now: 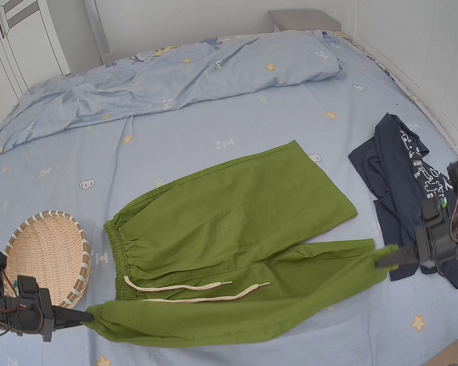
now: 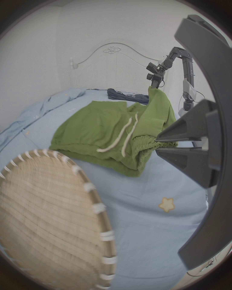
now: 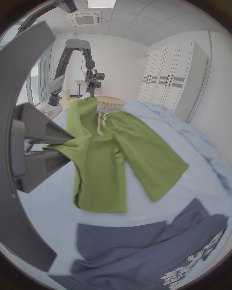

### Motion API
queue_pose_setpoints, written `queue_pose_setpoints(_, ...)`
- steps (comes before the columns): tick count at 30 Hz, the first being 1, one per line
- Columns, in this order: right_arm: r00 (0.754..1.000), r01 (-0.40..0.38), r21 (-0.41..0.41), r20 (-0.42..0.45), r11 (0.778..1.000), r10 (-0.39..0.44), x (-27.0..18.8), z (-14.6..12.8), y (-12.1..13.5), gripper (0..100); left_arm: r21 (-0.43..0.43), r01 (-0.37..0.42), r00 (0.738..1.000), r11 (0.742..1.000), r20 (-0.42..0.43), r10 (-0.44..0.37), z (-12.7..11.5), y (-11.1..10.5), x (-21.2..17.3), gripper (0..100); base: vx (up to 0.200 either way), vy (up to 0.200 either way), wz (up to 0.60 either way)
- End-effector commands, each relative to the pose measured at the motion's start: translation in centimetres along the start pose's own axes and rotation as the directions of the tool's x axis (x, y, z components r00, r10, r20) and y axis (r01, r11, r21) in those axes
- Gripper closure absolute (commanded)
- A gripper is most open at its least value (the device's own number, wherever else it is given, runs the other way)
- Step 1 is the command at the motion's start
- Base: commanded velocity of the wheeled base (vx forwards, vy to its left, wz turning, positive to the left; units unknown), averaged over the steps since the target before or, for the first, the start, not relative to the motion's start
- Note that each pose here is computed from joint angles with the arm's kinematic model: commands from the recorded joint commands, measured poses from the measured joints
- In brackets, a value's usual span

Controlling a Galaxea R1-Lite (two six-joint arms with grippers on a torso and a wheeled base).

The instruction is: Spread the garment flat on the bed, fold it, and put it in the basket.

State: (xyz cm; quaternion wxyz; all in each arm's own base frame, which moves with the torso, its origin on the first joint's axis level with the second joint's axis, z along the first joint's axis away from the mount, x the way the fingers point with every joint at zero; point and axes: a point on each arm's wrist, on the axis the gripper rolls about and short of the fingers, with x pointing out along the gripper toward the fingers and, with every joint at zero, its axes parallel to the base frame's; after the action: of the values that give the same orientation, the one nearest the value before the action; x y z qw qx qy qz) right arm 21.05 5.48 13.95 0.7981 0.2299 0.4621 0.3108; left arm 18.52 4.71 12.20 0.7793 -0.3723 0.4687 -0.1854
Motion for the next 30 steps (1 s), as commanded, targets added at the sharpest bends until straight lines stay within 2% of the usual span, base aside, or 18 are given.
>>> queue_pose_setpoints(1,0.992,-0.028,-0.087,0.119,0.996,0.038,-2.2,7.2,3.9,100,0.020,0.044,0.998,0.999,0.053,-0.045,5.0,-3.9,-0.8,100,0.000,0.000,0.00)
queue_pose_setpoints(6,0.983,-0.034,-0.122,0.174,0.992,0.055,-1.2,11.7,4.3,100,0.035,0.060,0.996,0.998,0.058,-0.062,8.5,-4.6,0.2,100,0.000,0.000,0.00)
queue_pose_setpoints(12,0.975,-0.031,-0.137,0.214,0.990,0.060,0.2,15.5,3.6,100,0.054,0.068,0.992,0.996,0.100,-0.073,12.6,-5.0,0.6,100,0.000,0.000,0.00)
queue_pose_setpoints(17,0.963,-0.009,-0.162,0.264,0.987,0.052,1.2,18.3,3.5,100,0.066,0.071,0.990,0.995,0.114,-0.079,15.1,-4.8,1.4,100,0.000,0.000,0.00)
queue_pose_setpoints(30,0.952,0.003,-0.194,0.302,0.981,0.057,4.4,23.3,2.3,100,0.038,0.060,0.990,0.997,0.123,-0.064,17.3,-3.2,2.6,100,0.000,0.000,0.00)
